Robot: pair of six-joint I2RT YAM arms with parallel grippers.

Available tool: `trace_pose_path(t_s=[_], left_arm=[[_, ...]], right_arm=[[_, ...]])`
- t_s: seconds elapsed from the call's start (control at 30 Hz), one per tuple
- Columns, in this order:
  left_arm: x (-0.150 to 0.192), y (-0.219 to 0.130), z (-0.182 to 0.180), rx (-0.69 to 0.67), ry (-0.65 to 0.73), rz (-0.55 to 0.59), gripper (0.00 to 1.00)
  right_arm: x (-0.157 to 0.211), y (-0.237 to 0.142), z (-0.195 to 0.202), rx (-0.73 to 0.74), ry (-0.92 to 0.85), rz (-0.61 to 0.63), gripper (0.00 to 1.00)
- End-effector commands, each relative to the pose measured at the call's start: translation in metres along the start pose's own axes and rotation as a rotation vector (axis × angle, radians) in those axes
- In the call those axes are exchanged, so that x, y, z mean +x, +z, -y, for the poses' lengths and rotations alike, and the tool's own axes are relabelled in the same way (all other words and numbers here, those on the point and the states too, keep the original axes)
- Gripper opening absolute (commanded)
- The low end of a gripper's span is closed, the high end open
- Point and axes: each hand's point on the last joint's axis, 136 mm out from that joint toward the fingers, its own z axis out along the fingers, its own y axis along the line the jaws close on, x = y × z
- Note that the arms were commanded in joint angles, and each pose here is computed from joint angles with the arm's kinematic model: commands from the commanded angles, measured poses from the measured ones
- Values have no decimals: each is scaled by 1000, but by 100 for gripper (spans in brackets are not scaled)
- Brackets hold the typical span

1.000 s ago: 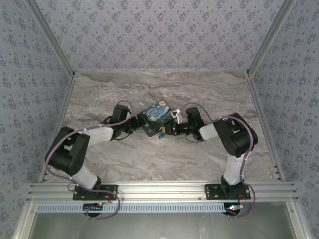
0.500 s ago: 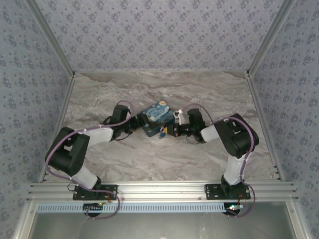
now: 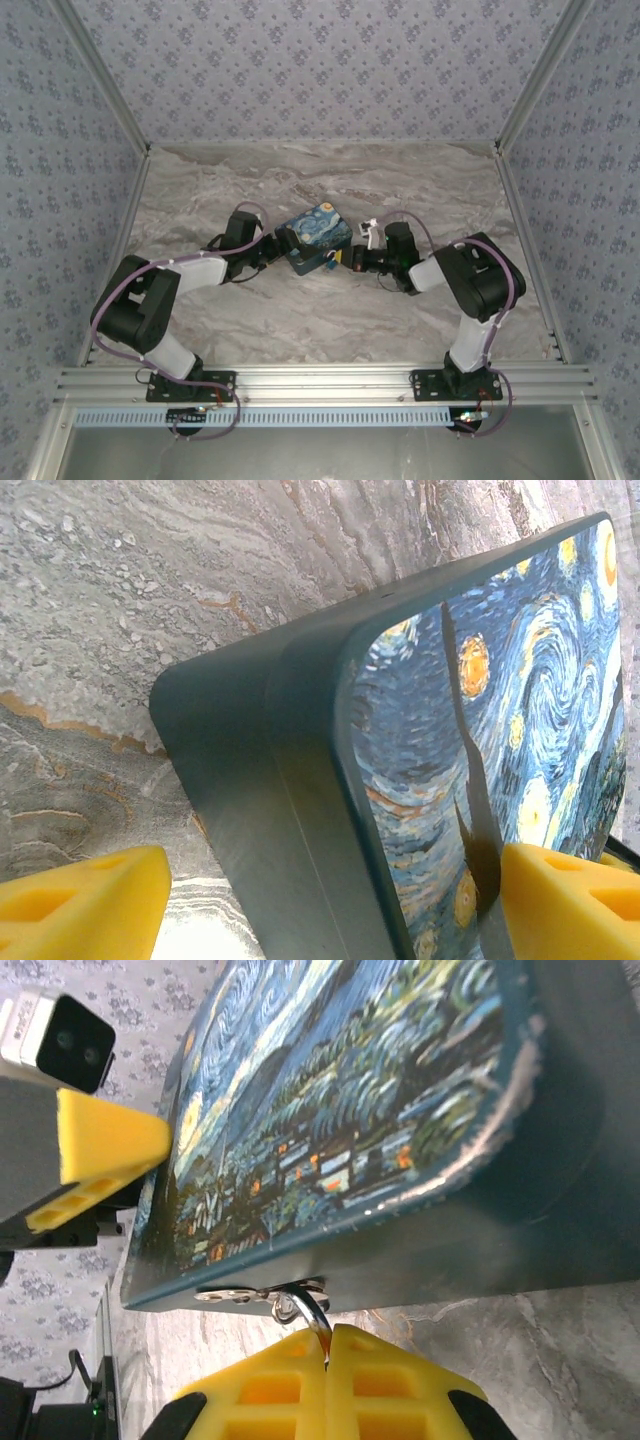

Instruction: Unlock a padlock with a key

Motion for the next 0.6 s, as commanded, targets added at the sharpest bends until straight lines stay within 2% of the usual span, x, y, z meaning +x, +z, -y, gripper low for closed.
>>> trace_pose_path(t_s=[0.0,0.2,0.57], left_arm=[[50,-1,-61,-212,-58,-144,84],[47,-2,-60,-214,-51,-134,85],[22,2,-63,-223,-51,-105,85]], right_arm=[[-26,-10,-17,-11,-23,115,0],[-19,-25,-10,73,-48,94,0],[18,-81,-11,300,-87,-60,0]])
